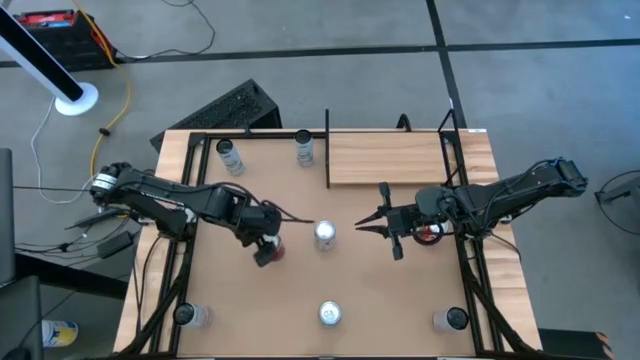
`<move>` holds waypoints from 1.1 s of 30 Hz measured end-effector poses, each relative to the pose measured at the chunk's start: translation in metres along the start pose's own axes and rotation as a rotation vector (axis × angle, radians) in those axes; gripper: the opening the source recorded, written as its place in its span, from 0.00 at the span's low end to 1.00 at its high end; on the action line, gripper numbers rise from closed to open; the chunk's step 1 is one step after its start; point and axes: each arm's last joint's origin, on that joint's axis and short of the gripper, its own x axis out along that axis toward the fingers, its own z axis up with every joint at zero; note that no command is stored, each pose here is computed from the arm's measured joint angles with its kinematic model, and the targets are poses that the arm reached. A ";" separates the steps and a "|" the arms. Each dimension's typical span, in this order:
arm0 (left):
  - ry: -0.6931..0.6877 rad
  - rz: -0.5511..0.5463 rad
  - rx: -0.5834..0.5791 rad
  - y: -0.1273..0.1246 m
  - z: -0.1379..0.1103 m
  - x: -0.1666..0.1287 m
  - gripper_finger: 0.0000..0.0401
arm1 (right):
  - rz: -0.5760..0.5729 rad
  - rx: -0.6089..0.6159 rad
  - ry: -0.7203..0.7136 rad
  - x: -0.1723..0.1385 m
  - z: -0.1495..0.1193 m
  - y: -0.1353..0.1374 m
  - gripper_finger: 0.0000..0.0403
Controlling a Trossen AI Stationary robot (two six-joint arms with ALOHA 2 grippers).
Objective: Place canned beverage on shelf
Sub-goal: Put the left red soda can on the shelf
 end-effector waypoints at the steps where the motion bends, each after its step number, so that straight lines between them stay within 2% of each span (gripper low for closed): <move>1: -0.013 -0.001 -0.046 0.000 0.001 0.000 0.83 | 0.000 0.000 0.000 0.000 0.000 0.000 0.16; 5: -0.060 0.032 -0.169 0.001 0.004 0.001 0.83 | 0.001 0.003 0.000 0.000 0.000 0.000 0.16; 27: -0.172 0.111 -0.190 0.001 0.004 0.000 0.83 | 0.001 0.007 0.002 0.000 0.000 0.000 0.16; 33: -0.166 0.093 -0.224 0.005 -0.001 0.017 0.83 | 0.002 0.007 0.003 0.000 0.000 0.000 0.16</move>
